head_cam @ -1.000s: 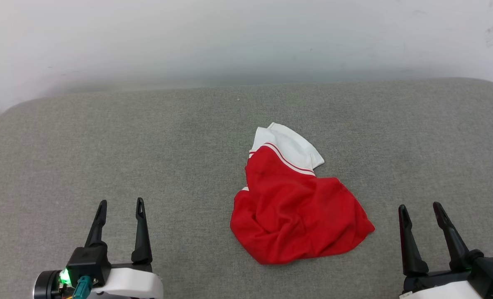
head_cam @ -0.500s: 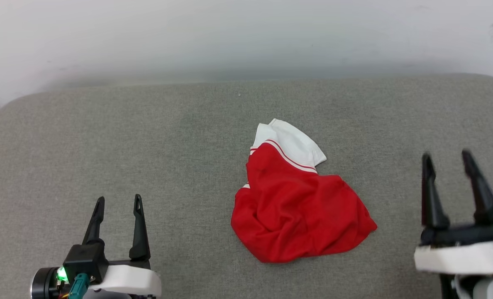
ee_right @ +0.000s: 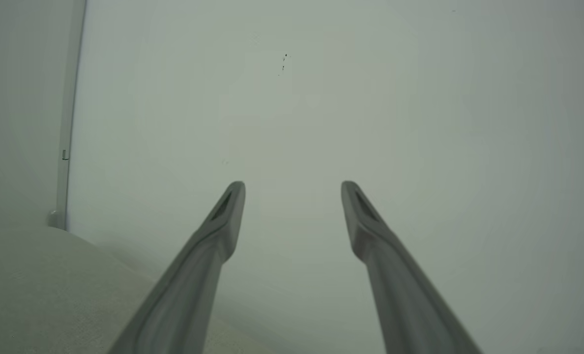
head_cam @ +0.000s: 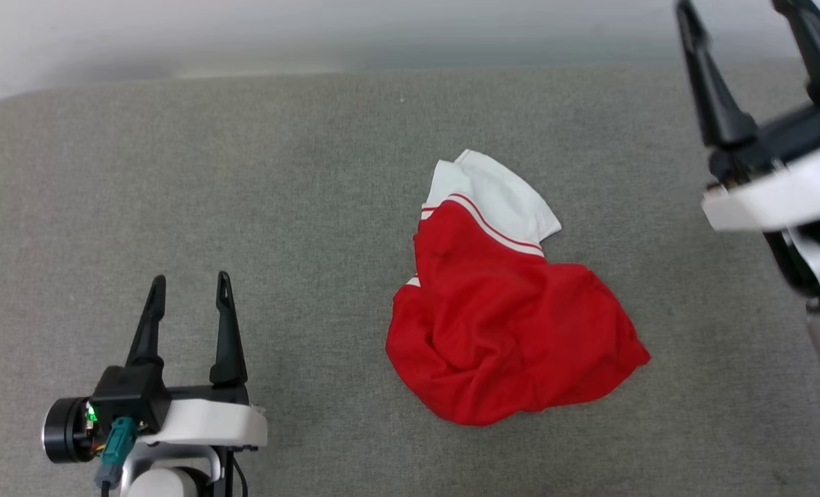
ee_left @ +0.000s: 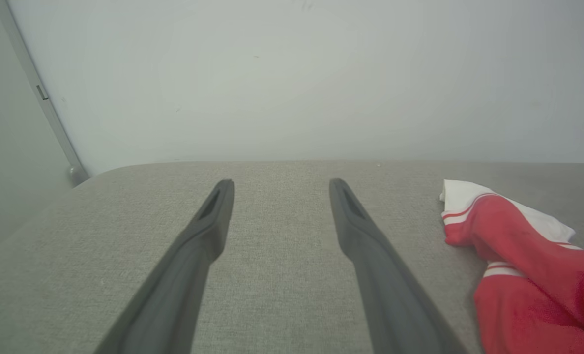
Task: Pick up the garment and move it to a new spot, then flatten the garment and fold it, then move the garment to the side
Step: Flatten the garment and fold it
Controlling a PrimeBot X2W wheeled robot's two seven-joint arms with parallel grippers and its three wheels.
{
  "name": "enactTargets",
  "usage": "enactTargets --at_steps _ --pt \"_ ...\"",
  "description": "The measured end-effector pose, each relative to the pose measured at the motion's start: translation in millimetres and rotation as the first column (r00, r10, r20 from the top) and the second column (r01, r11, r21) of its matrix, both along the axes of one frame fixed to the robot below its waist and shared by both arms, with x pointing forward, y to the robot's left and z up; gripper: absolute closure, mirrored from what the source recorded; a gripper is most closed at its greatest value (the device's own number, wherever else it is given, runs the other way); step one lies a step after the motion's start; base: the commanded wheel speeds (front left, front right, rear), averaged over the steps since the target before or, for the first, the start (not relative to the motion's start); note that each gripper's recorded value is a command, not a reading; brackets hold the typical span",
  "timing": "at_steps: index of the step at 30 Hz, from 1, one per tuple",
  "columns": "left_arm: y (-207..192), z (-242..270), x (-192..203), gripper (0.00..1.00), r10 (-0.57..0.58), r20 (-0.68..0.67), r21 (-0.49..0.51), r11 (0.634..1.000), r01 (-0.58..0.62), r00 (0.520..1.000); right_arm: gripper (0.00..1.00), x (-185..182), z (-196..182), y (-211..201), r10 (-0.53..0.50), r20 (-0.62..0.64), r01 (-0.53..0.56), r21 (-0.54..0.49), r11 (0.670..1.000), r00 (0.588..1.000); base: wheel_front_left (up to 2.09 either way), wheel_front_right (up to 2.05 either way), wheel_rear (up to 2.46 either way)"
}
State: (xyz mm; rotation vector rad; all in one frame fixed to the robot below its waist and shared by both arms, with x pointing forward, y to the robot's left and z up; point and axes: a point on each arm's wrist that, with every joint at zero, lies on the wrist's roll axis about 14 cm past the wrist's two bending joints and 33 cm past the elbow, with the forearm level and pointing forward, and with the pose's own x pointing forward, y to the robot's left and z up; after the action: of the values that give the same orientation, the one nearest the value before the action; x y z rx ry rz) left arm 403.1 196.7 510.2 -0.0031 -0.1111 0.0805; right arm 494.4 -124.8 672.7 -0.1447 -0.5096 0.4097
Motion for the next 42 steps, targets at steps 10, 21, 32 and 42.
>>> enactTargets --at_steps 10,21,32,42 --pt "3.4 -11.1 26.9 0.0 0.009 -0.011 -0.007 1.0 -0.009 1.0 0.0 51.2 -116.6 53.5 0.005 -0.668 -0.3 -0.327 0.896 0.744 0.0 0.0 0.0" --pt "2.0 -21.0 56.2 0.0 0.007 -0.006 -0.023 1.0 -0.007 1.0 0.0 41.1 -234.6 47.6 -0.267 -0.904 -0.541 -0.416 0.731 0.334 0.0 0.0 0.0" --pt "10.4 -35.1 67.0 0.0 0.041 -0.028 -0.023 0.999 -0.042 0.999 0.0 34.8 -312.7 65.0 -0.296 -0.932 -0.636 -0.36 0.683 0.21 0.0 0.0 0.0" --pt "11.7 -26.5 59.3 0.0 0.052 -0.017 -0.023 0.998 -0.052 0.999 1.0 37.8 -288.8 77.5 -0.189 -0.928 -0.604 -0.354 0.713 0.321 0.0 0.0 0.0"
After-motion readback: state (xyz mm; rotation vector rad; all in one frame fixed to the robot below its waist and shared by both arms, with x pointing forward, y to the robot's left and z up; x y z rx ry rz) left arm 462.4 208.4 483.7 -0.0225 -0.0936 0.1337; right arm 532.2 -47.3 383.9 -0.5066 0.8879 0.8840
